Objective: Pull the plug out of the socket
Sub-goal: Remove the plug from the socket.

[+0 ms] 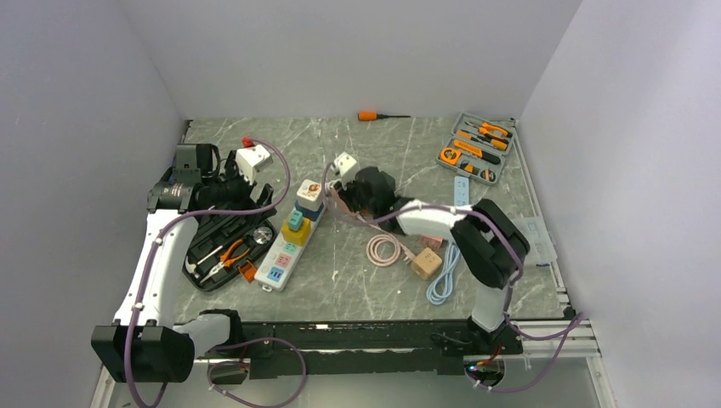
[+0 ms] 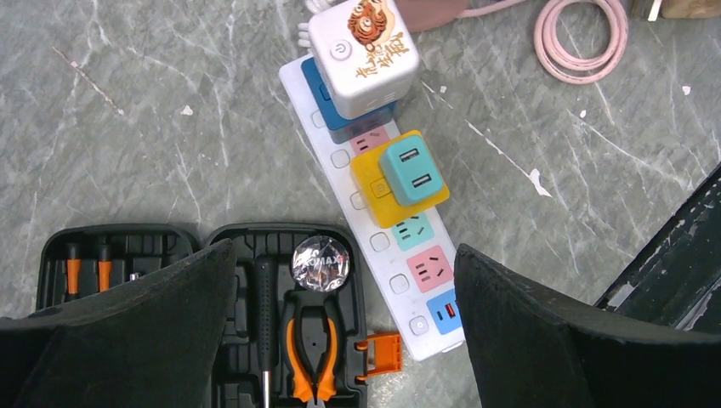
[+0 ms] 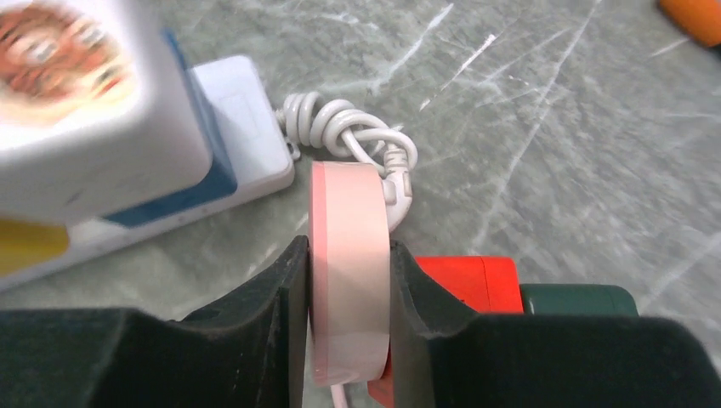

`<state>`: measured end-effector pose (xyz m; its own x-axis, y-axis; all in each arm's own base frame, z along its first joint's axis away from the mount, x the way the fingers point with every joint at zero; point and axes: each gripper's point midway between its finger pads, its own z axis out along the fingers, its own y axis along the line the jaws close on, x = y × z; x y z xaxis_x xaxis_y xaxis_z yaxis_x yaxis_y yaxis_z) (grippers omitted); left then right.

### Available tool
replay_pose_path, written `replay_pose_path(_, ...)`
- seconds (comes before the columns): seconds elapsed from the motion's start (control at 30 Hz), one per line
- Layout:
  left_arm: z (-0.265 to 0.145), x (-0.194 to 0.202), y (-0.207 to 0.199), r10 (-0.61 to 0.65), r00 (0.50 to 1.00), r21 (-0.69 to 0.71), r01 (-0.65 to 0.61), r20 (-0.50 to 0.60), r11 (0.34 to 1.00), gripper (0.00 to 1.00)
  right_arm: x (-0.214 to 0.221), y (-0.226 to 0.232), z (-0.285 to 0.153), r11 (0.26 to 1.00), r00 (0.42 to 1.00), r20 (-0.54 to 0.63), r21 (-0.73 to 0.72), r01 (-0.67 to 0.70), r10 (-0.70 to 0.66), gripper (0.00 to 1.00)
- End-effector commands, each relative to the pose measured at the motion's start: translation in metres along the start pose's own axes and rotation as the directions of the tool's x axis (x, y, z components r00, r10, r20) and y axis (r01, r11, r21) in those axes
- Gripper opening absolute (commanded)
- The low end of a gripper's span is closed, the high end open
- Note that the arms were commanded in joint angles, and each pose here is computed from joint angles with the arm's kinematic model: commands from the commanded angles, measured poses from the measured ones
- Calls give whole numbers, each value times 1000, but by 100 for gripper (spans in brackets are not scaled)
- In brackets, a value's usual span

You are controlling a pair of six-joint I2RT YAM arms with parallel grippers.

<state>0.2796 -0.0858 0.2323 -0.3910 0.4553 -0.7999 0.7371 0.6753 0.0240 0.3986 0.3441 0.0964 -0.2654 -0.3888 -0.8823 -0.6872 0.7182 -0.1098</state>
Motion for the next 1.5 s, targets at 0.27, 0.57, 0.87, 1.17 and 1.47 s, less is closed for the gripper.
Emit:
replay_pose_path(0.27, 5, -65, 16, 88, 985, -8, -88, 145, 996, 99, -25, 19, -96, 793, 783, 235, 395, 464, -575, 0)
replay_pose_path(0.57, 51, -99, 3, 114, 981, 144, -137, 156, 980, 99, -39, 38, -119, 492, 538, 156, 664, 563, -828, 0)
replay_pose_path(0.87, 113, -95, -25, 219, 961, 453, -272, 168, 849, 99, -43, 48, -118, 400, 482, 89, 699, 593, -871, 0)
replay_pose_path(1.17, 182, -90, -49, 364, 912, 650, -394, 189, 650, 99, -50, 51, -116, 364, 460, 64, 711, 602, -886, 0)
replay_pose_path(1.47, 204, -44, -76, 498, 836, 752, -477, 229, 455, 99, -57, 49, -117, 344, 453, 49, 723, 599, -890, 0)
